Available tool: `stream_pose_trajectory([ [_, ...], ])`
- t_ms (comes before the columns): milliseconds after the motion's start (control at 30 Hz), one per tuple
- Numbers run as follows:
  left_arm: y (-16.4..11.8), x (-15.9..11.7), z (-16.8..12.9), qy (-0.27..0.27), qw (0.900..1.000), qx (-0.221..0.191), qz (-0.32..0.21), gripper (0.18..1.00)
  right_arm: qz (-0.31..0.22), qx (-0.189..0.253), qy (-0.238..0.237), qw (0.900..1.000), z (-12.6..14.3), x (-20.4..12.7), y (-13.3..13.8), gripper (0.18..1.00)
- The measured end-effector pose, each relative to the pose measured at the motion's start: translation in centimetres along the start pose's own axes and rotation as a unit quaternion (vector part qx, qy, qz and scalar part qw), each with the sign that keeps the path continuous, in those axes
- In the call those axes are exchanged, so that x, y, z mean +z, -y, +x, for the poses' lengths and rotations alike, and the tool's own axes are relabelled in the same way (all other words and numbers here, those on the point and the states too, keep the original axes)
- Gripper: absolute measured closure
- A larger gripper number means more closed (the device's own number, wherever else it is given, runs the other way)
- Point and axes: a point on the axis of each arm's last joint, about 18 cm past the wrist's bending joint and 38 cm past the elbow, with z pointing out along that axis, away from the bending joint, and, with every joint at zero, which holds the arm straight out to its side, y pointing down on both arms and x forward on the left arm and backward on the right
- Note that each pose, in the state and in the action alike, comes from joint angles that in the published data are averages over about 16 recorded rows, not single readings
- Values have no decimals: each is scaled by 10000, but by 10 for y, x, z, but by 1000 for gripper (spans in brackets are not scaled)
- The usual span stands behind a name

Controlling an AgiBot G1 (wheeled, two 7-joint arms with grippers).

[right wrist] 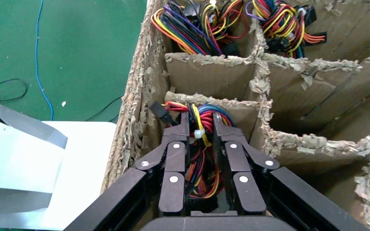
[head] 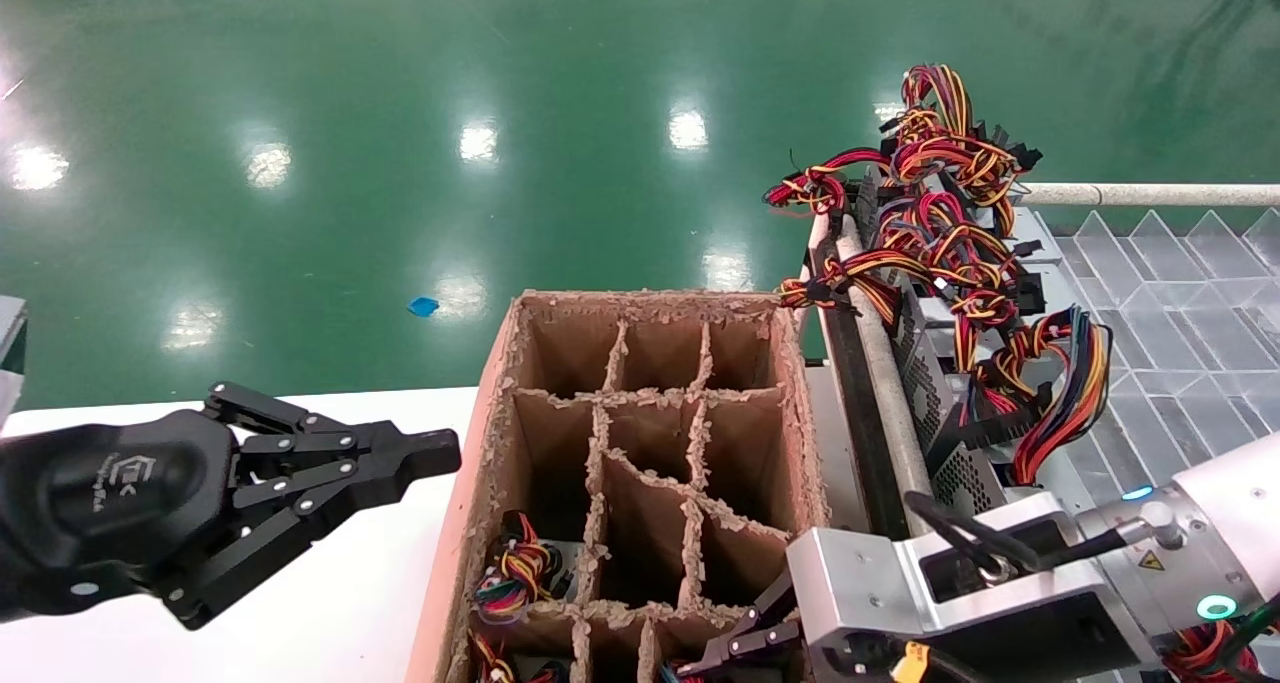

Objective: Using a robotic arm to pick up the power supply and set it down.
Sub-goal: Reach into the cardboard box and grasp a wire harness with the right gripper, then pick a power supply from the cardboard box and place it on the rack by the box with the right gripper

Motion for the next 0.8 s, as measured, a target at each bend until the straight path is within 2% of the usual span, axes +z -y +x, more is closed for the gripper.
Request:
stream_pose_trajectory([
  [267,0,0,0,0,10000,0,0,993,107,26,-44,9999,-1,-4,-2,906],
  [533,0,0,0,0,10000,0,0,993,391,-6,-113,9992,-2,-13,4,928],
  [800,0,0,0,0,10000,0,0,993,886,-198,-228,9956,-4,-32,22,933],
])
